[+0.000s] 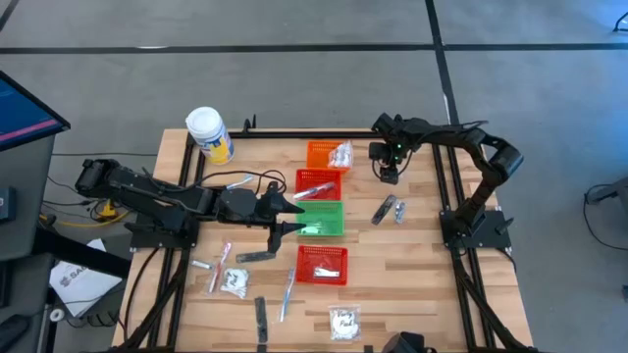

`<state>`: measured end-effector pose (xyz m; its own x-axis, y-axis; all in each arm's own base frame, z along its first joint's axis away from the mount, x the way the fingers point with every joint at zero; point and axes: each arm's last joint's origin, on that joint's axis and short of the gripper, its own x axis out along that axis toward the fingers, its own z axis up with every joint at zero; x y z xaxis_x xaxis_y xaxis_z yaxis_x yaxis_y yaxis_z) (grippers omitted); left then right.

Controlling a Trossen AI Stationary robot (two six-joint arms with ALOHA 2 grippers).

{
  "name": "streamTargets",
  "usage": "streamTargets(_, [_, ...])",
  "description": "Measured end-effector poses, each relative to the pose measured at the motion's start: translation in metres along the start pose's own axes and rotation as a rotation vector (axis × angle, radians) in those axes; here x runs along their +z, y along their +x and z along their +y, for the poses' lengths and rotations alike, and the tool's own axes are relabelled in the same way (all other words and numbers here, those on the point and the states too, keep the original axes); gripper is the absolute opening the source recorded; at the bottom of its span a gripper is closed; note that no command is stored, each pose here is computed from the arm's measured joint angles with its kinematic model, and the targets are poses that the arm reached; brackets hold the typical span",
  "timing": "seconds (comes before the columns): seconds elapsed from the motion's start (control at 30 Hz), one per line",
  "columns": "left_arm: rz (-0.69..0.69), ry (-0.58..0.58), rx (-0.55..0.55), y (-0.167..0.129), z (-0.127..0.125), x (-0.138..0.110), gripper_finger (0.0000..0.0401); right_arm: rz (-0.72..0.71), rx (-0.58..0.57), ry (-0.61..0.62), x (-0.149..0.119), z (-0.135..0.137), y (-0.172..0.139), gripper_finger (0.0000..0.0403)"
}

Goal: Pick & Place Travel size toiletries
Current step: Put the silver nail clipper into the bottom red basket

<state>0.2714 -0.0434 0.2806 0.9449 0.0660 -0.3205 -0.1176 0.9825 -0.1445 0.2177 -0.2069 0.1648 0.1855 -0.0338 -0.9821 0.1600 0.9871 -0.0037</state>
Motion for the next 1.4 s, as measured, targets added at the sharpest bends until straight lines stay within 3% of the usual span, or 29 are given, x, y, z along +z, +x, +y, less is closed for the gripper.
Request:
streamTargets(1.0, [-0.001, 0.001, 0.004, 0.0, 0.0, 0.0, 0.0186, 0.035, 0.016, -0.009, -0.019, 0.013, 0.025, 0.0233])
streamTargets(1.17, [-0.001, 0.0, 0.004, 0.0, 0.0, 0.0, 0.0186, 0.049, -0.017, -0.01, -0.019, 0.012, 0.025, 0.0197])
streamTargets(1.4, [-0.001, 0.0, 0.003, 0.0, 0.0, 0.0, 0.0186, 0.053, -0.025, -0.011, -0.019, 0.012, 0.025, 0.0102])
